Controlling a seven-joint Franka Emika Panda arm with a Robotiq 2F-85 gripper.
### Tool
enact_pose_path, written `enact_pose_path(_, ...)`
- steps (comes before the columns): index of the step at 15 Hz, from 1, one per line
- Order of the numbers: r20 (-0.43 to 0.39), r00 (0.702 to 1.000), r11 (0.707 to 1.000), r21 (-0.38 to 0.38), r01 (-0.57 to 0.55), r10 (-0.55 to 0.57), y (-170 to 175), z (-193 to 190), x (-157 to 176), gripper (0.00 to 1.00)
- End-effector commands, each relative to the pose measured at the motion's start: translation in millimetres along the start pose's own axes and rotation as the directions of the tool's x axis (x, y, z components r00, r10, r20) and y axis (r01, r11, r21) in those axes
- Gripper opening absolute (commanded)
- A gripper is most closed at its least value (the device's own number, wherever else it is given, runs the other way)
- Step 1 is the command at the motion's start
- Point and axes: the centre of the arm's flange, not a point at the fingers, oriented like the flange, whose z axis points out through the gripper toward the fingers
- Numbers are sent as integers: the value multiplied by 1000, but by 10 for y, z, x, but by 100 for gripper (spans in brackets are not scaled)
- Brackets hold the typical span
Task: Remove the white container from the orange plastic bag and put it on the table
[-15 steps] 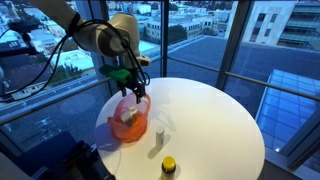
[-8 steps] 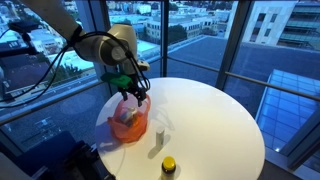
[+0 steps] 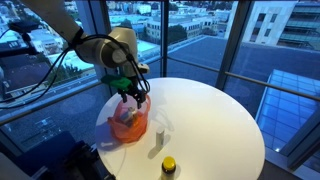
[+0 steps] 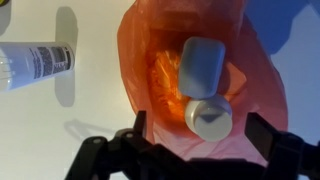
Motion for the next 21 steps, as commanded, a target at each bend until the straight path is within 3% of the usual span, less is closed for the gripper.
enact_pose_path(1, -2, 1000, 1000, 4, 4, -4, -47, 118, 85, 100)
enact_pose_path(9, -32, 999, 1000, 9, 28, -28, -107, 354, 201, 100)
enact_pose_path(10, -34, 999, 1000, 10, 30, -30, -117, 374, 213, 82)
enact_pose_path(14, -26, 999, 999, 14, 36, -36, -148, 415, 238, 49)
enact_pose_path(17, -27, 999, 999, 12, 39, -39, -169, 336, 247, 31)
enact_pose_path(21, -46, 999, 1000, 7, 27, -27, -99, 129, 262, 21)
